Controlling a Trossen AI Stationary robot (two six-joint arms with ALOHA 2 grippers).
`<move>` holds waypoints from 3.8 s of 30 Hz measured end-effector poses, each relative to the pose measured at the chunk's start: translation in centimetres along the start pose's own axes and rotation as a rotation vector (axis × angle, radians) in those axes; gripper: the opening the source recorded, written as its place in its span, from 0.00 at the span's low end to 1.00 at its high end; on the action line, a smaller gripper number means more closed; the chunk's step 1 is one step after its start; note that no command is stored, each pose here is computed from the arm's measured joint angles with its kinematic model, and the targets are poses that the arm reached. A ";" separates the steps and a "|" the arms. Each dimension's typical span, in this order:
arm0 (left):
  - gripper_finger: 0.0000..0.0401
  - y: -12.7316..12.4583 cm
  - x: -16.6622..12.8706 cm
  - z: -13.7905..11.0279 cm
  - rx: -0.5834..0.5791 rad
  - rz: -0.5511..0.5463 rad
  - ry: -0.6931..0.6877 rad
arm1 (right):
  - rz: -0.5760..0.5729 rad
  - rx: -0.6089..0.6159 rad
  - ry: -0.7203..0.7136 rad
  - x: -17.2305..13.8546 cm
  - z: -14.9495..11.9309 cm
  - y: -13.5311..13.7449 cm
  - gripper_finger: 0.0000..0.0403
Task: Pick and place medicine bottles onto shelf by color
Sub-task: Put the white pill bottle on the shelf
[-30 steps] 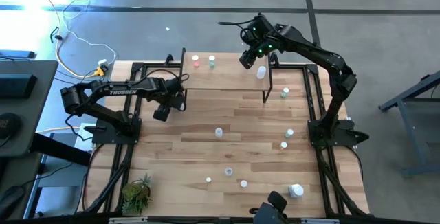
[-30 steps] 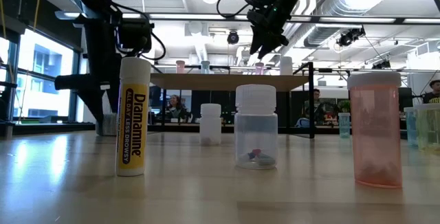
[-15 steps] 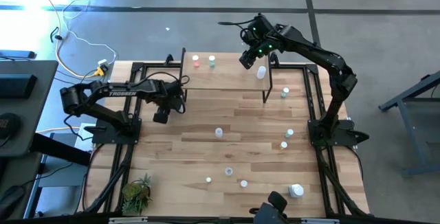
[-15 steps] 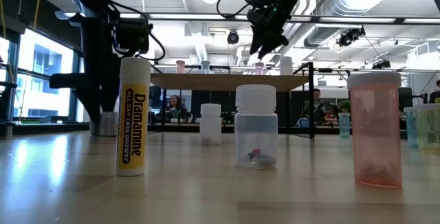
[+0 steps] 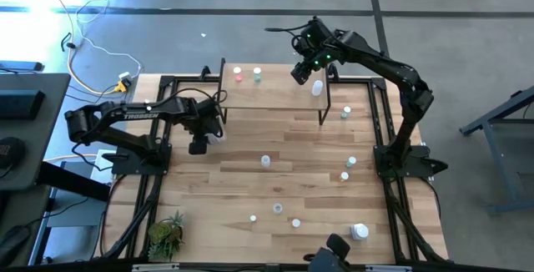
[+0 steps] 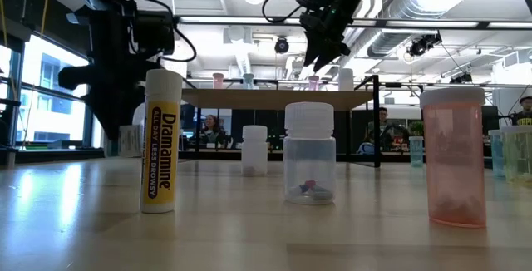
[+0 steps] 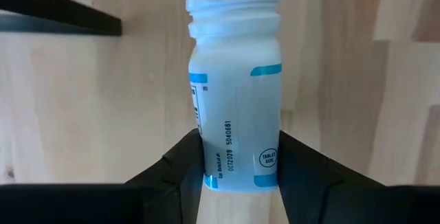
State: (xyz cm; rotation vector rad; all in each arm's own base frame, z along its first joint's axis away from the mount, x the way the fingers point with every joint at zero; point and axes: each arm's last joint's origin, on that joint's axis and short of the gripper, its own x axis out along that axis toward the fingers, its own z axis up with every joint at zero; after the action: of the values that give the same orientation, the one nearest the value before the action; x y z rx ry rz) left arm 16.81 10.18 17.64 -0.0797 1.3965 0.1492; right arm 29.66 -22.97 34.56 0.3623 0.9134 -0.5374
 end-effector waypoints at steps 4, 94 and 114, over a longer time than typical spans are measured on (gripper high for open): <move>0.34 -0.4 -0.8 0.0 -0.007 -0.025 -0.055 | 0.008 -0.012 0.006 -0.4 0.0 0.6 0.50; 0.35 -0.5 -10.4 8.3 -0.207 0.239 -1.396 | 0.626 -0.428 -0.502 -4.2 4.1 12.4 0.38; 0.55 -0.5 -10.4 8.3 -0.210 0.254 -1.390 | 0.628 -0.424 -0.493 -4.2 4.0 12.5 0.38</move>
State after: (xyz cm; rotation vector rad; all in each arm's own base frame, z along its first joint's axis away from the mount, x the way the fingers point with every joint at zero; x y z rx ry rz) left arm 23.23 10.27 29.26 0.0351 -0.0067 0.4551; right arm 37.47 -13.72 41.15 0.1038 0.3791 0.1522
